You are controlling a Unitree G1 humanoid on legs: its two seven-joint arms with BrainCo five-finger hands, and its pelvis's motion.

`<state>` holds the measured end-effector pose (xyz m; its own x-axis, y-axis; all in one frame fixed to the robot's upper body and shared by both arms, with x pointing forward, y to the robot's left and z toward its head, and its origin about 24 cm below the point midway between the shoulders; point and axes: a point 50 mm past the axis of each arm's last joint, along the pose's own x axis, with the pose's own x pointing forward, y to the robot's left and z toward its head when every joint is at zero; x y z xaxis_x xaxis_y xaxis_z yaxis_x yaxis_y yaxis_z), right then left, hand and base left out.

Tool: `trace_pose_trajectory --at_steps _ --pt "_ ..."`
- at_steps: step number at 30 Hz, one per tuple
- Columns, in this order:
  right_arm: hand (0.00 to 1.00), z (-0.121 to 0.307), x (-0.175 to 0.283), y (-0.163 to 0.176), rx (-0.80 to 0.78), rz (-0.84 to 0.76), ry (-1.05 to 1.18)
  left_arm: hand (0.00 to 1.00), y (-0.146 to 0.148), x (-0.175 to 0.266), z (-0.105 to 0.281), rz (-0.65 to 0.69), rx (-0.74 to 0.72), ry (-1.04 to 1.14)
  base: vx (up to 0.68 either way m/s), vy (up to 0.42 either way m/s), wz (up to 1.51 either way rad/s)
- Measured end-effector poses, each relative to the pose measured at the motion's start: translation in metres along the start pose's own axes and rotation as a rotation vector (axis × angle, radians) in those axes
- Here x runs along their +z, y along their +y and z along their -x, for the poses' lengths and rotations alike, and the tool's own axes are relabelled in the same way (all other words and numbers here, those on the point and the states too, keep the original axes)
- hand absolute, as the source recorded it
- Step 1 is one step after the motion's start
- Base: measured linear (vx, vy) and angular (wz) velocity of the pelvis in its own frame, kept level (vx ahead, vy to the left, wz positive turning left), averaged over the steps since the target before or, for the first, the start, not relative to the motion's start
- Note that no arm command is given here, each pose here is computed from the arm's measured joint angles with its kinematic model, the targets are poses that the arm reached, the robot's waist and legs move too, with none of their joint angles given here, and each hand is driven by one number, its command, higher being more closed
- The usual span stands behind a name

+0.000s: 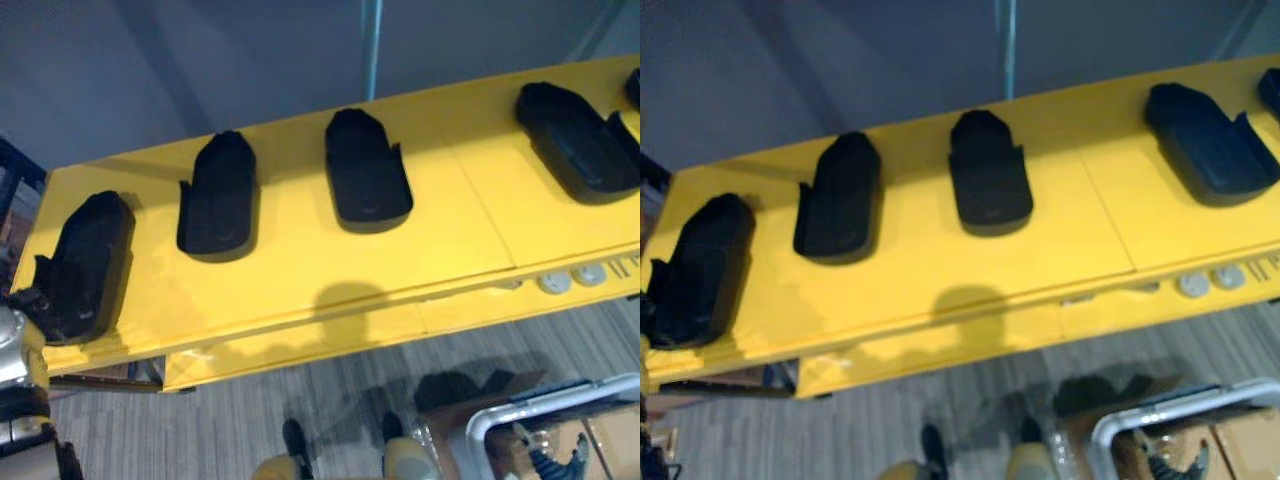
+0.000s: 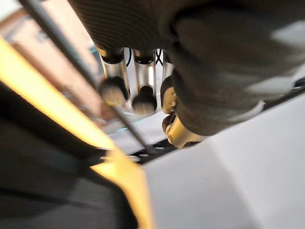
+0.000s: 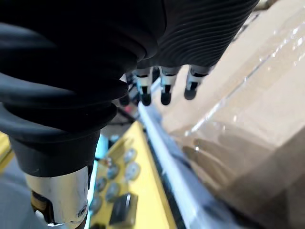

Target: Walk over and take plastic housings, then place them on the shelf

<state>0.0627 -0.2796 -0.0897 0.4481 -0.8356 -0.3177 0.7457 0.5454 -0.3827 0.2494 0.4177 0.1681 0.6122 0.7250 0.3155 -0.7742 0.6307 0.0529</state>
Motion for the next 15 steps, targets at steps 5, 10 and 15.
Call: trace_pose_trajectory --at_steps 5,10,15 --pt "0.00 0.001 -0.001 0.000 0.000 0.001 0.008 0.00 -0.020 0.061 0.016 0.094 -0.126 -0.318 0.03 -0.005 0.08" --pt "0.00 0.001 -0.004 -0.002 -0.008 0.017 0.031 0.00 -0.016 0.064 0.041 0.138 -0.152 -0.387 0.03 -0.015 0.08" --pt "0.00 0.006 -0.013 -0.005 -0.010 0.039 0.073 0.00 -0.011 0.037 0.063 0.084 -0.165 -0.311 0.01 -0.010 0.15"
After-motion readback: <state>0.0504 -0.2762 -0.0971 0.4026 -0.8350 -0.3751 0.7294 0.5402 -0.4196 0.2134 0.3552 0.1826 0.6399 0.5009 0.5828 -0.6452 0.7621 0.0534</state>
